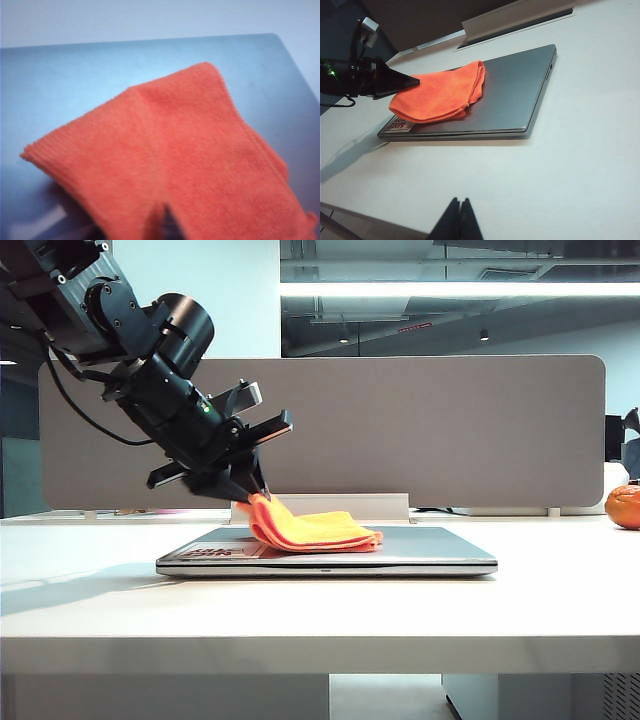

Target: Pick up the orange rag and put it over the laptop.

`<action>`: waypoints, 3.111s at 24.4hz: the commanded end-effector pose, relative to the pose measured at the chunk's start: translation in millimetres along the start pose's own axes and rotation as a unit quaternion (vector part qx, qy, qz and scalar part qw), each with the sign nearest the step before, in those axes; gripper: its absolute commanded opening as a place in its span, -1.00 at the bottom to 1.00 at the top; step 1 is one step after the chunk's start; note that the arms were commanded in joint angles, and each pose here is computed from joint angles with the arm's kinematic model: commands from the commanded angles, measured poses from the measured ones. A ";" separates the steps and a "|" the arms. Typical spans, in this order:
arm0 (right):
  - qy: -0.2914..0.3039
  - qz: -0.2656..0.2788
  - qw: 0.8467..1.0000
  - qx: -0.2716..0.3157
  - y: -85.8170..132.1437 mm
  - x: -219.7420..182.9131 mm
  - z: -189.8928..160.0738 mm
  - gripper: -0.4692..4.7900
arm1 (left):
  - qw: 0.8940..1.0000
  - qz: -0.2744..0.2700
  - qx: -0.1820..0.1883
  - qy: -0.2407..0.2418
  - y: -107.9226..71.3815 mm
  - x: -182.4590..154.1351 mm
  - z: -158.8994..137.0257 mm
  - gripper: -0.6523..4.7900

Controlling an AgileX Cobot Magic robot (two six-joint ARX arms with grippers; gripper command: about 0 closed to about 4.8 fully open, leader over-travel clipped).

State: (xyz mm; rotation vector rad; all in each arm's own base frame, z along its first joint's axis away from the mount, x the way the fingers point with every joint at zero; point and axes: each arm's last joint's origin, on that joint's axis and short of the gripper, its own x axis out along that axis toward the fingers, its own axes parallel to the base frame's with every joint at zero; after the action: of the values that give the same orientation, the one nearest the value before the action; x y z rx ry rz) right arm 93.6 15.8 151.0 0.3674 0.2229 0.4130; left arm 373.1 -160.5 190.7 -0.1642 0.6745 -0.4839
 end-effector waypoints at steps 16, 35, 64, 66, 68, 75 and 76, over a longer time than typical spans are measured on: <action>-0.005 0.002 1.000 -0.003 -0.1 0.3 0.2 -0.84 | 0.998 0.048 0.039 0.010 9.1 -34.7 22.3 0.74; -0.005 0.002 1.000 -0.003 -0.1 0.3 0.2 -0.84 | 0.989 0.128 0.062 -0.030 -12.4 -157.6 34.2 -0.78; -0.005 0.002 1.000 -0.003 -0.1 0.3 0.3 -0.84 | 0.974 0.186 0.012 -0.126 -6.6 -274.5 -111.7 -0.78; -0.005 0.002 1.000 -0.003 -0.1 0.3 0.3 -0.84 | 0.973 0.184 0.013 -0.135 -7.4 -277.9 -112.0 -0.78; -0.005 0.002 1.000 -0.003 -0.1 0.3 0.3 -0.84 | 0.973 0.182 0.013 -0.143 -8.0 -280.7 -112.4 -0.78; -0.005 0.002 1.000 -0.003 -0.1 0.3 0.3 -0.84 | 0.972 0.186 0.031 -0.141 -8.0 -281.5 -112.8 -0.78; -0.005 0.002 1.000 -0.003 -0.1 0.3 0.3 -0.84 | 0.970 0.195 0.038 -0.141 -7.6 -281.4 -112.8 -0.78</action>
State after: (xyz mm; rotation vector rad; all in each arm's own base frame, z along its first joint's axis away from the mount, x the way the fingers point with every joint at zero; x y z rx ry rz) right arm 93.6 15.8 151.3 0.3669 0.2199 0.4136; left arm 108.2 -31.6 261.3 -0.0554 0.4130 -0.1166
